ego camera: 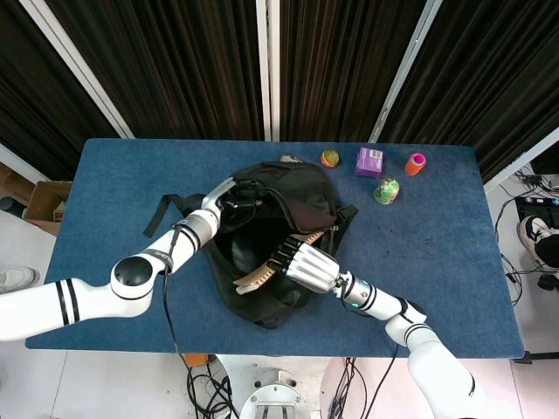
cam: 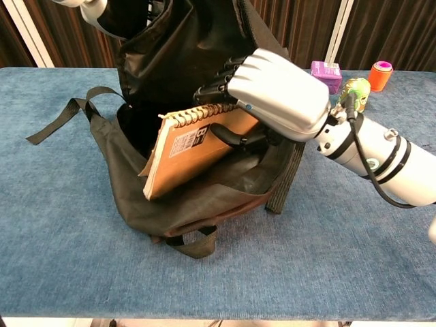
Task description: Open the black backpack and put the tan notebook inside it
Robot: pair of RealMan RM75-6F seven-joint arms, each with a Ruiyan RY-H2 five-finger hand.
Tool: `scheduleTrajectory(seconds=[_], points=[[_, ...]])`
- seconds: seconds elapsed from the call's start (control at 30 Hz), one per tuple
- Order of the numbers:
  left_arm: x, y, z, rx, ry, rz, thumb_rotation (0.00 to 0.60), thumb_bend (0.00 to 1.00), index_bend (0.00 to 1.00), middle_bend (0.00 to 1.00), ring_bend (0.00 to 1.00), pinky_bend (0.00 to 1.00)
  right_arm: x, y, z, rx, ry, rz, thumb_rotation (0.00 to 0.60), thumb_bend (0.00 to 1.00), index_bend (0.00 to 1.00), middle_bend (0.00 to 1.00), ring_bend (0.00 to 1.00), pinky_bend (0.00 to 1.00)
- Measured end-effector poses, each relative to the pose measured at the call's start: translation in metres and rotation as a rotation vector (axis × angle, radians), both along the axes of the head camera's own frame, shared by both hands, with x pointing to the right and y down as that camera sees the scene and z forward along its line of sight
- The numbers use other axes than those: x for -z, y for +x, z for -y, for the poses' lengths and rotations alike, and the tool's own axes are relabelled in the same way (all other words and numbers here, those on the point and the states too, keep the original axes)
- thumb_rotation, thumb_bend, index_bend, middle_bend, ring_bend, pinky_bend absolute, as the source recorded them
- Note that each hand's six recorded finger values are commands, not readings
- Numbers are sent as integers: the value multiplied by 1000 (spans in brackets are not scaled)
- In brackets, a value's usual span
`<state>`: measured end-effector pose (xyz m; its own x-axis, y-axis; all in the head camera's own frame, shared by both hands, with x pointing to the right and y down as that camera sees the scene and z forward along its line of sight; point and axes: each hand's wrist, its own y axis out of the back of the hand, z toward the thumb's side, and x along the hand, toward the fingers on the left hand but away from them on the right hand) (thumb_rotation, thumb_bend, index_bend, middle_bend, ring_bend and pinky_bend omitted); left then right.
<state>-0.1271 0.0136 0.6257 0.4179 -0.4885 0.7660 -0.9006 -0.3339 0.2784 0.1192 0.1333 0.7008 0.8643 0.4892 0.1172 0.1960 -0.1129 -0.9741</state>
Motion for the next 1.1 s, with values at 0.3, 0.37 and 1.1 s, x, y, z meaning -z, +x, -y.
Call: scheduleTrajectory(seconds=[0.3, 0.37, 1.1], points=[[11, -10, -1, -3, 12, -25, 600, 494, 702, 632, 442, 461, -29, 9, 5, -68, -25, -156, 600, 391, 1000, 792, 517, 448], [12, -13, -1, -5, 16, -28, 600, 495, 702, 632, 442, 461, -36, 13, 6, -81, -30, -197, 600, 374, 1000, 790, 515, 436], [7, -28, -14, -49, 26, -15, 600, 492, 700, 621, 427, 456, -65, 27, 11, -220, -121, -363, 600, 71, 172, 237, 58, 143]])
